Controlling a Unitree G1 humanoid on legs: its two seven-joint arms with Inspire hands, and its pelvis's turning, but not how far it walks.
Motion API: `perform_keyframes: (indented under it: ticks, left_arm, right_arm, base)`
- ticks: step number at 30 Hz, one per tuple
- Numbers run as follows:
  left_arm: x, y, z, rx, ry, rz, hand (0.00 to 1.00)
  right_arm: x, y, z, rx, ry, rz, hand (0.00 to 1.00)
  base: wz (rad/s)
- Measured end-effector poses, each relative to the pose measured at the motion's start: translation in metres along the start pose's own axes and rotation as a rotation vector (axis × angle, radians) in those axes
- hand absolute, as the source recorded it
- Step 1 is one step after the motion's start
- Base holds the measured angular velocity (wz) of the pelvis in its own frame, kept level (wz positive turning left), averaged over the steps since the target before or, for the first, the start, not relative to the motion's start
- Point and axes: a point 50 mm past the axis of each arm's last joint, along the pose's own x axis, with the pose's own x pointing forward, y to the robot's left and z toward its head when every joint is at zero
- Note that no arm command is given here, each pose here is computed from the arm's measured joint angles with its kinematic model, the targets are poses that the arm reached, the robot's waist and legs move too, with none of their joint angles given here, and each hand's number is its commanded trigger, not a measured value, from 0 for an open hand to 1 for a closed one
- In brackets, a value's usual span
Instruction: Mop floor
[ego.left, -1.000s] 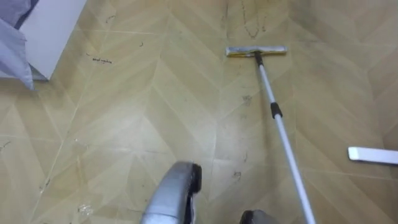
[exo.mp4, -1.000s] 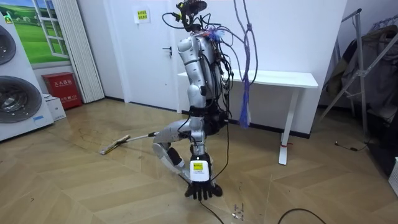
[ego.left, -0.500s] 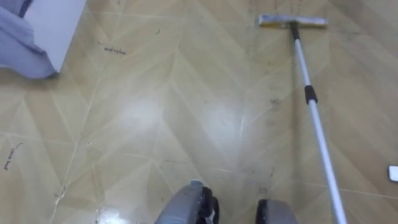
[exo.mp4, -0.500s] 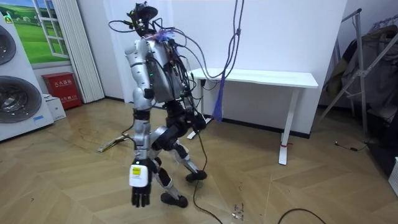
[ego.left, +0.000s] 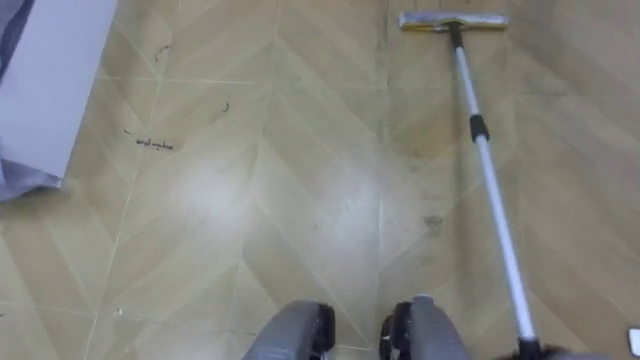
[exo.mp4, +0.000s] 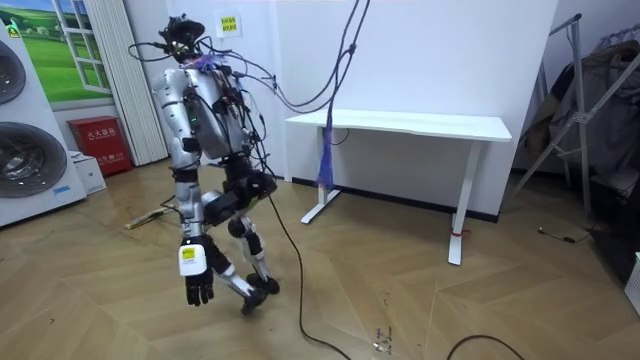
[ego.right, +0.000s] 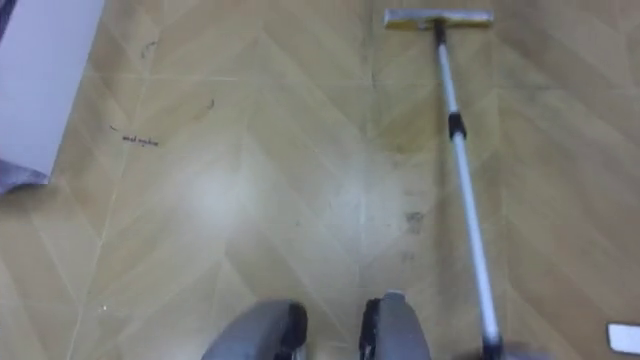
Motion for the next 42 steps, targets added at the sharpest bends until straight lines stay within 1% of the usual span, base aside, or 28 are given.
perform_keyframes:
  ticks: [2, 4, 5, 6, 7, 9, 10, 12, 13, 14, 15, 18, 19, 22, 23, 24, 25, 27, 30, 32, 34, 35, 36, 37, 39, 40, 41, 42]
  left_arm:
    - [0.0, 0.001, -0.006, 0.002, 0.007, -0.007, 0.0]
    - [0.0, 0.001, -0.01, 0.013, 0.016, -0.028, 0.0]
    - [0.0, 0.004, -0.013, 0.024, 0.028, -0.028, 0.0]
    - [0.0, 0.003, -0.01, 0.034, 0.018, -0.027, 0.0]
    - [0.001, 0.003, -0.001, 0.051, -0.009, -0.029, 0.0]
    - [0.0, 0.001, 0.007, 0.096, -0.058, -0.028, 0.0]
    - [0.0, 0.001, 0.008, 0.096, -0.062, -0.028, 0.0]
    - [-0.001, 0.001, 0.012, 0.096, -0.084, -0.028, 0.0]
    - [-0.001, 0.001, 0.012, 0.097, -0.088, -0.029, 0.0]
    - [-0.001, 0.001, 0.012, 0.095, -0.09, -0.024, 0.0]
    - [-0.001, 0.001, 0.012, 0.096, -0.089, -0.02, 0.0]
    - [-0.001, -0.002, 0.006, 0.102, -0.066, -0.031, 0.0]
    - [-0.001, -0.003, 0.004, 0.102, -0.054, -0.032, 0.0]
    - [-0.001, -0.002, -0.013, 0.106, 0.021, -0.026, 0.0]
    - [-0.002, 0.001, -0.019, 0.101, 0.042, -0.016, 0.0]
    - [-0.002, 0.003, -0.018, 0.094, 0.04, -0.001, 0.0]
    - [-0.002, 0.005, -0.017, 0.088, 0.036, 0.004, 0.0]
    - [-0.003, 0.01, -0.017, 0.066, 0.016, 0.006, 0.0]
    - [-0.004, 0.012, -0.011, 0.067, -0.016, -0.006, 0.0]
    - [-0.004, 0.012, -0.013, 0.077, -0.013, -0.019, 0.0]
    - [-0.004, 0.01, -0.013, 0.081, -0.017, -0.046, 0.0]
    - [-0.004, 0.01, -0.012, 0.102, -0.018, -0.064, 0.0]
    - [-0.004, 0.011, -0.013, 0.128, -0.016, -0.069, 0.0]
    - [-0.004, 0.01, -0.009, 0.138, -0.025, -0.076, 0.0]
    - [-0.004, 0.006, 0.004, 0.188, -0.077, -0.077, 0.0]
    - [-0.004, 0.006, 0.006, 0.195, -0.089, -0.075, 0.0]
    - [-0.004, 0.005, 0.009, 0.215, -0.11, -0.067, 0.0]
    - [-0.005, 0.005, 0.01, 0.219, -0.118, -0.064, 0.0]
  right_arm:
    - [-0.001, 0.004, 0.008, 0.041, -0.027, 0.032, 1.0]
    - [0.0, 0.006, -0.006, 0.06, 0.011, 0.058, 1.0]
    - [0.003, 0.004, -0.027, 0.072, 0.061, 0.059, 1.0]
    - [0.003, 0.0, -0.042, 0.087, 0.094, 0.054, 1.0]
    - [0.003, -0.01, -0.077, 0.107, 0.179, 0.035, 1.0]
    - [-0.007, -0.027, -0.15, 0.069, 0.371, -0.028, 1.0]
    - [-0.011, -0.03, -0.165, 0.058, 0.406, -0.042, 1.0]
    - [-0.027, -0.033, -0.214, 0.03, 0.524, -0.065, 1.0]
    - [-0.031, -0.032, -0.223, 0.026, 0.547, -0.066, 1.0]
    - [-0.037, -0.025, -0.236, 0.02, 0.581, -0.059, 1.0]
    - [-0.039, -0.016, -0.241, 0.014, 0.594, -0.043, 1.0]
    - [-0.036, -0.001, -0.233, -0.007, 0.58, -0.006, 1.0]
    - [-0.035, -0.001, -0.23, -0.009, 0.579, -0.004, 1.0]
    - [-0.025, -0.002, -0.204, -0.015, 0.557, -0.01, 1.0]
    - [-0.018, -0.005, -0.184, -0.022, 0.525, -0.02, 1.0]
    - [-0.01, -0.008, -0.154, -0.029, 0.457, -0.031, 1.0]
    - [-0.007, -0.01, -0.139, -0.029, 0.419, -0.036, 1.0]
    - [0.002, -0.012, -0.073, -0.033, 0.247, -0.032, 1.0]
    - [0.002, -0.011, -0.017, 0.001, 0.07, 0.002, 1.0]
    - [0.001, -0.007, -0.007, 0.022, 0.041, 0.03, 1.0]
    - [0.002, -0.009, -0.016, 0.037, 0.059, 0.035, 1.0]
    - [0.003, -0.013, -0.031, 0.04, 0.092, 0.031, 1.0]
    - [0.004, -0.017, -0.055, 0.039, 0.14, 0.027, 1.0]
    - [0.004, -0.021, -0.068, 0.035, 0.171, 0.019, 1.0]
    - [-0.003, -0.038, -0.126, 0.007, 0.318, -0.028, 1.0]
    - [-0.005, -0.042, -0.14, -0.006, 0.353, -0.04, 1.0]
    - [-0.012, -0.045, -0.166, -0.031, 0.416, -0.059, 1.0]
    - [-0.015, -0.046, -0.176, -0.043, 0.438, -0.066, 1.0]
  base:
    - [0.11]
    - [0.22]
    - [0.42]
    - [0.81]
    - [0.77]
    - [0.42]
    - [0.13]
    - [0.1]
    - [-0.1]
    - [-0.27]
    - [-0.31]
    - [-0.33]
    - [-0.25]
    - [-0.08]
    - [-0.12]
    - [-0.17]
    - [-0.37]
    - [-0.35]
    - [-0.08]
    - [0.14]
    - [0.35]
    - [0.41]
    - [0.51]
    - [0.55]
    - [0.33]
    - [0.27]
    - [0.22]
    - [0.12]
